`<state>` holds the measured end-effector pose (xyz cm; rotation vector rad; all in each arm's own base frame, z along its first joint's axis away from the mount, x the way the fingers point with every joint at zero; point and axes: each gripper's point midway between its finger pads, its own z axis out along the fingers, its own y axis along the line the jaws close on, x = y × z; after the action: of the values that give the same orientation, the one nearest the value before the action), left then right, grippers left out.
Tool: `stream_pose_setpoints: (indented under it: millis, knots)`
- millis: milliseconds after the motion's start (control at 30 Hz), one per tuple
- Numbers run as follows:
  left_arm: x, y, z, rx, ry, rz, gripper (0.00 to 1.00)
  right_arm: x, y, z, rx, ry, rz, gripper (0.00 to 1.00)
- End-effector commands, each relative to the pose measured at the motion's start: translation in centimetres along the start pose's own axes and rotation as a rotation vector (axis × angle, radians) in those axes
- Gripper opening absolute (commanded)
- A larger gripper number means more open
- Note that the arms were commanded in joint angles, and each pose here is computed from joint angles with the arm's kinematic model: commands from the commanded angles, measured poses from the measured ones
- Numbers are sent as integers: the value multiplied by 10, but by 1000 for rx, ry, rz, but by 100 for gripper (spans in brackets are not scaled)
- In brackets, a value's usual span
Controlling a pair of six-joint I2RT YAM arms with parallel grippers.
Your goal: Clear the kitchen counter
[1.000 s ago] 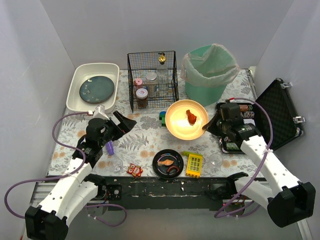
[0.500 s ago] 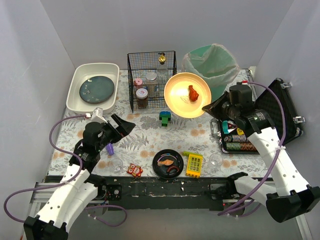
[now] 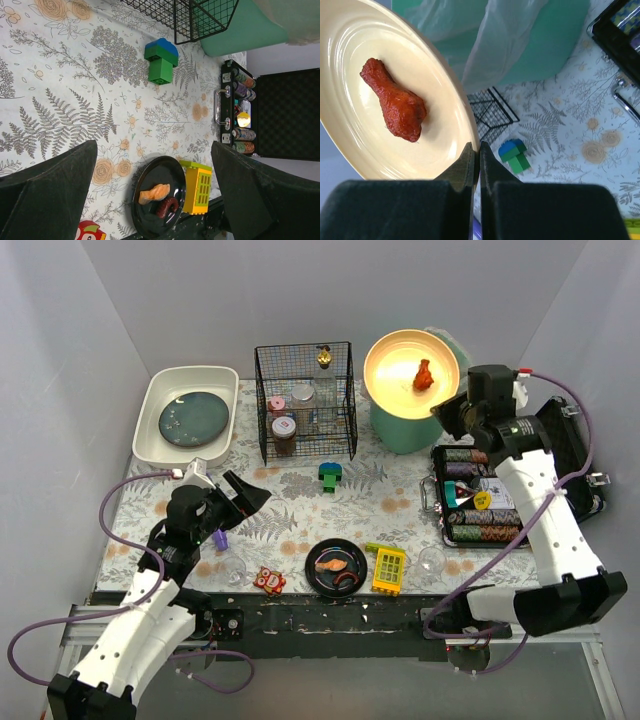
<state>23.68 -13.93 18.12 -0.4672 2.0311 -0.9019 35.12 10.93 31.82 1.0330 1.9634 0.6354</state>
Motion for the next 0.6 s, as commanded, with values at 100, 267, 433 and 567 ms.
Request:
stream_pose_setpoints:
  millis: [100,267,433,567]
  knots:
    - [2,-5,-1,13,20,5,98,-78,16,19,37,-220,169,1]
    - [3,-3,0,8,26,7,98,-106,22,43,58,-295,154,1]
    - [5,-1,2,4,36,16,98,-126,27,70,97,-371,44,1]
    - [7,1,4,-4,45,16,98,-141,35,85,89,-436,-30,1]
